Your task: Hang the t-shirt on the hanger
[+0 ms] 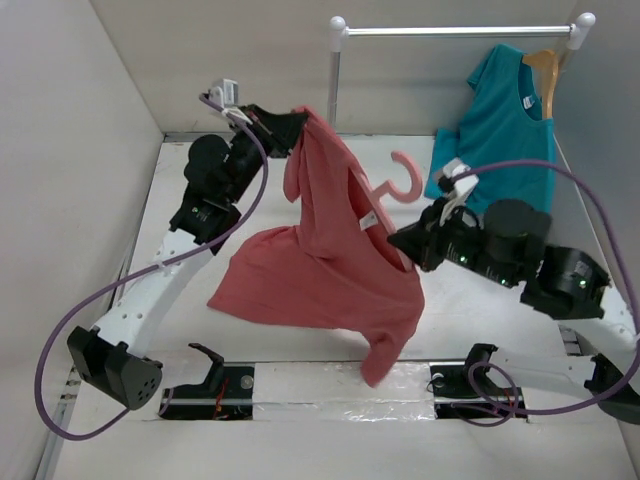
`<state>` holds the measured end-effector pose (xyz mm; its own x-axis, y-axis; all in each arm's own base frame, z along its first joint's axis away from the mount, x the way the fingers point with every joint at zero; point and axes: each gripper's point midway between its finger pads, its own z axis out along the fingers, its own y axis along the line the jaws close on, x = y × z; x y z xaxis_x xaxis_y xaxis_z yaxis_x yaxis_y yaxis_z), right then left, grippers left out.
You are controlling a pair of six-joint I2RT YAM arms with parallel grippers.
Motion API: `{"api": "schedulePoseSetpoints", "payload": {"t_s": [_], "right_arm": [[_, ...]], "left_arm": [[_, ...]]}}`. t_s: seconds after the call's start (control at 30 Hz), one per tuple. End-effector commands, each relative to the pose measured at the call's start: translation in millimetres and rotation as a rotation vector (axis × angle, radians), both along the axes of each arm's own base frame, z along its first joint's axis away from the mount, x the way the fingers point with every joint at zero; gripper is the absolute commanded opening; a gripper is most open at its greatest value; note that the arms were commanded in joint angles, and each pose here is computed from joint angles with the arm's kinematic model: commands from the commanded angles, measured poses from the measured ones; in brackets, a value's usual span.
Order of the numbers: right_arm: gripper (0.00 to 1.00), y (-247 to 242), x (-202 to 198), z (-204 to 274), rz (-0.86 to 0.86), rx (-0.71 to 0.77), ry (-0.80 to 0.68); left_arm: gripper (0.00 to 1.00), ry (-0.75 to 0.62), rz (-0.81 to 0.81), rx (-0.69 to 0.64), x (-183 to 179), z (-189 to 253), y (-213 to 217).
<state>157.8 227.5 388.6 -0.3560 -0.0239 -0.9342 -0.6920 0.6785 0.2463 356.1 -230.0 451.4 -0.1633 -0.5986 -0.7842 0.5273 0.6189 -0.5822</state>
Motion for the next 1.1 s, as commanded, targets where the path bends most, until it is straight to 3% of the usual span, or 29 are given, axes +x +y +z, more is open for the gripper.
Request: {"api": "schedulePoseSetpoints", "payload": {"t_s": [0.0,0.03,0.1,0.13,0.23,0.43,0.6,0.87,1.07], "right_arm": [[0.0,-28.8,-10.8,124.5,0.001,0.149,-0.228],[0.0,-34.5,-11.7,138.2,-0.01,0.162,-0.247],[0.0,-43.8,-7.4,150.9,-0.052,0.153,-0.271],[0.0,-40.3,0.7,145.8,-0.074,0.113,-0.268],[0.0,-36.1,17.4,122.7,-0.106,0.039,-0.236],[0.0,-58.1,74.5,61.0,-0.218,-0.066,-0.141],[0.0,-59.7,65.2,74.6,-0.151,-0.065,-0.142],[0.0,-85.0,27.6,104.2,-0.159,-0.005,-0.22],[0.0,-92.2,9.4,102.0,-0.134,-0.017,-0.209]], "left_arm": [[0.0,-0.139,0.02,-0.035,-20.2,75.7,14.6],[0.0,-0.143,0.025,-0.041,-21.3,80.6,16.3],[0.12,-0.155,0.033,-0.048,-29.7,87.7,22.4],[0.22,-0.152,0.036,-0.05,-32.2,84.8,24.2],[0.31,-0.128,0.056,-0.052,-40.7,63.9,33.0],[0.33,-0.048,0.026,-0.036,-59.1,7.5,37.4],[0.36,-0.007,0.041,-0.005,-57.5,-17.3,39.3],[0.59,-0.014,-0.019,0.055,-34.9,-50.7,15.1],[0.69,-0.194,-0.032,0.103,-25.4,-37.3,5.1]]}}
